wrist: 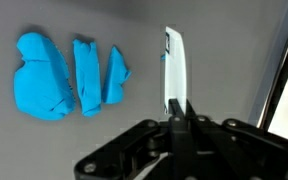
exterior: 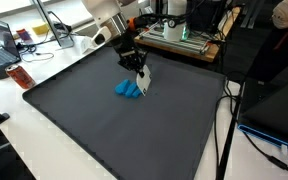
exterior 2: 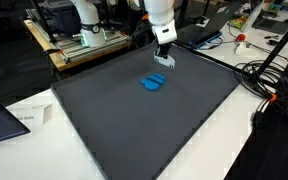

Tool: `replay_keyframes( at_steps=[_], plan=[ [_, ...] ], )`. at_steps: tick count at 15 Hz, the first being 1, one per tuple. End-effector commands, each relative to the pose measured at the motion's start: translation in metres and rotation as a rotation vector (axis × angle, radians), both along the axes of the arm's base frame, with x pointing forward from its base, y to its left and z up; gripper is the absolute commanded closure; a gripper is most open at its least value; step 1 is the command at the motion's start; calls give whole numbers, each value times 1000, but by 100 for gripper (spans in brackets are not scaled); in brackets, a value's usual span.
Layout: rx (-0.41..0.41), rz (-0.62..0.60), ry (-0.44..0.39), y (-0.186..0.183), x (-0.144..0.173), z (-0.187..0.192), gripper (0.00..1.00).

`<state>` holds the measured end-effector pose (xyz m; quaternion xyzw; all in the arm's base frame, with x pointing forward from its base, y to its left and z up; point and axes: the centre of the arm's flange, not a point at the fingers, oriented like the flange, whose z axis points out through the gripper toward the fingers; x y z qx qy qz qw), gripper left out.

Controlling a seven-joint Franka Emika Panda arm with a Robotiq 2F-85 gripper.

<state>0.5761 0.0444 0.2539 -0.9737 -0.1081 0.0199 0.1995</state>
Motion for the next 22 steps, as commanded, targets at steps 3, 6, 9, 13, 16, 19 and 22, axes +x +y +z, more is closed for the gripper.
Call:
replay_keyframes(
  at_steps=[3, 6, 9, 13, 16, 19, 22],
  plan=[
    [36, -30, -46, -9, -28, 2, 99],
    [15, -64, -103, -9, -38, 3, 99],
    [-5, -81, -191, -7, -52, 5, 99],
    [-57, -153, -296, -3, -64, 6, 99],
    [-75, -213, -368, -3, -72, 10, 99],
    [-82, -277, -433, -1, -79, 16, 99],
    [-104, -310, -500, 3, -85, 18, 99]
  ],
)
